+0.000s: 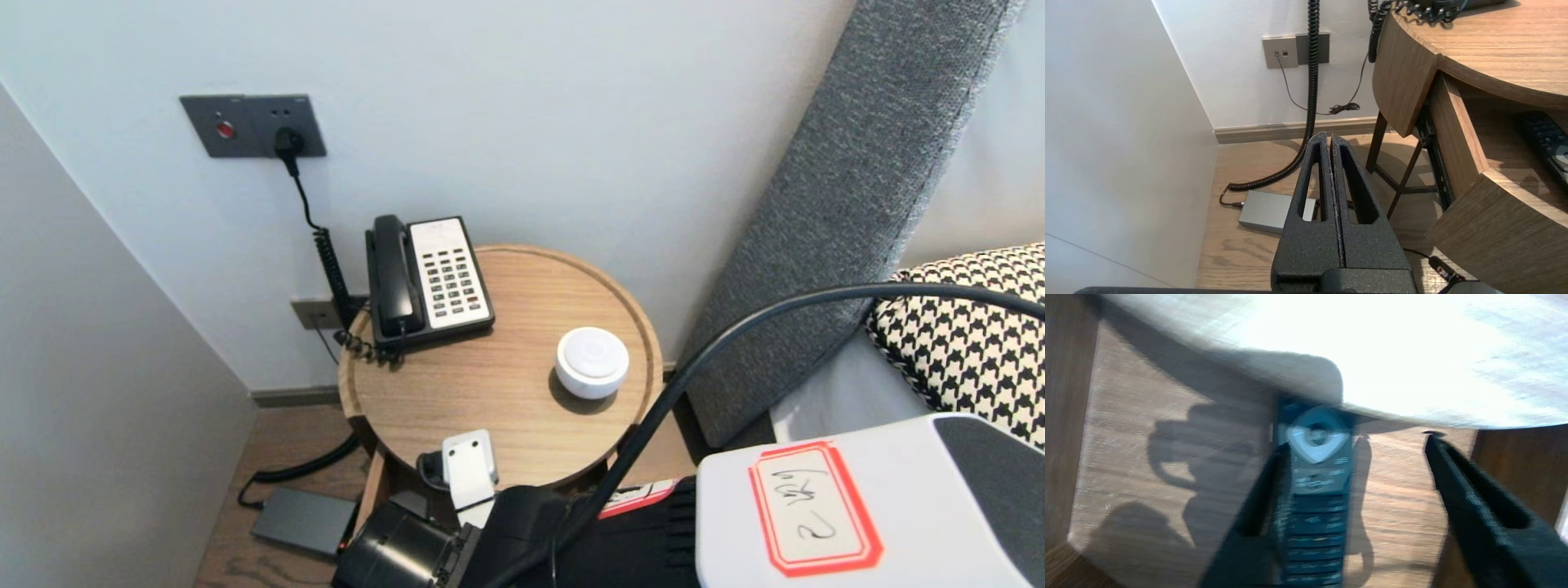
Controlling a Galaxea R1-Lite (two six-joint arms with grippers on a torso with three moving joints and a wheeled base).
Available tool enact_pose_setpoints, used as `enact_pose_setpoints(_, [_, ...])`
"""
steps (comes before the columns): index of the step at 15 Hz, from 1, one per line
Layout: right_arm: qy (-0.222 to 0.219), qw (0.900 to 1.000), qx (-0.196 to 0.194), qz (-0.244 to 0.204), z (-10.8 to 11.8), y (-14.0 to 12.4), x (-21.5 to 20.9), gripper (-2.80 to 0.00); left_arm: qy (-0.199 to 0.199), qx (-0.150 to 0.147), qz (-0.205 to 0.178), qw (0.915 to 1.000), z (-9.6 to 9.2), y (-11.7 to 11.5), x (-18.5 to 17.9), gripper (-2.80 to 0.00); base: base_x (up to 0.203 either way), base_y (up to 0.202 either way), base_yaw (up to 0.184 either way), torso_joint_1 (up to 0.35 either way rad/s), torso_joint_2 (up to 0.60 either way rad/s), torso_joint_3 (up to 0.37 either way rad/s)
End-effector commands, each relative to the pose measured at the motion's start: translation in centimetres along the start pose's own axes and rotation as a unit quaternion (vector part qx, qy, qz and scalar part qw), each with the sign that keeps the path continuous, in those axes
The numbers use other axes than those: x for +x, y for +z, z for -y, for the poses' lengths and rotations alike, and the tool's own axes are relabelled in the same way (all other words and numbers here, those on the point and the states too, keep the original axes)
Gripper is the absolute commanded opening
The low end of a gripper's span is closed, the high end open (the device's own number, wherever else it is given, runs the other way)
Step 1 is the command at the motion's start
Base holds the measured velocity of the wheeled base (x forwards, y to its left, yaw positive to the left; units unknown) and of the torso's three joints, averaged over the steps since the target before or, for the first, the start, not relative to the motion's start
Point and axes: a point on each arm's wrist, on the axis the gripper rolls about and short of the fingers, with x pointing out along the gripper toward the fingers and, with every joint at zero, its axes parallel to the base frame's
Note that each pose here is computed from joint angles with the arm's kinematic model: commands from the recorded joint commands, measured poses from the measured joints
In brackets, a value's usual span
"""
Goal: Take the remote control out of the drawer one by one and place them on the table
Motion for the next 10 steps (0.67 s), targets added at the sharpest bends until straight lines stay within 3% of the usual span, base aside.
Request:
enact_pose_setpoints(1, [0.018,1.0,0.024,0.01,1.0,0.7,-1.0,0.0,0.0,0.0,-0.005,1.0,0.0,-0.3,0.1,-2.8,0.0,0.0,0.0,0.0,0.0,0.0])
enact_pose_setpoints(10, [0.076,0.995,0.06,-0.029,0.9,-0.8,-0.2,0.0,-0.001,0.0,-0.005,1.0,0.0,-0.3,0.1,-2.8,0.0,0.0,0.0,0.0,0.0,0.0])
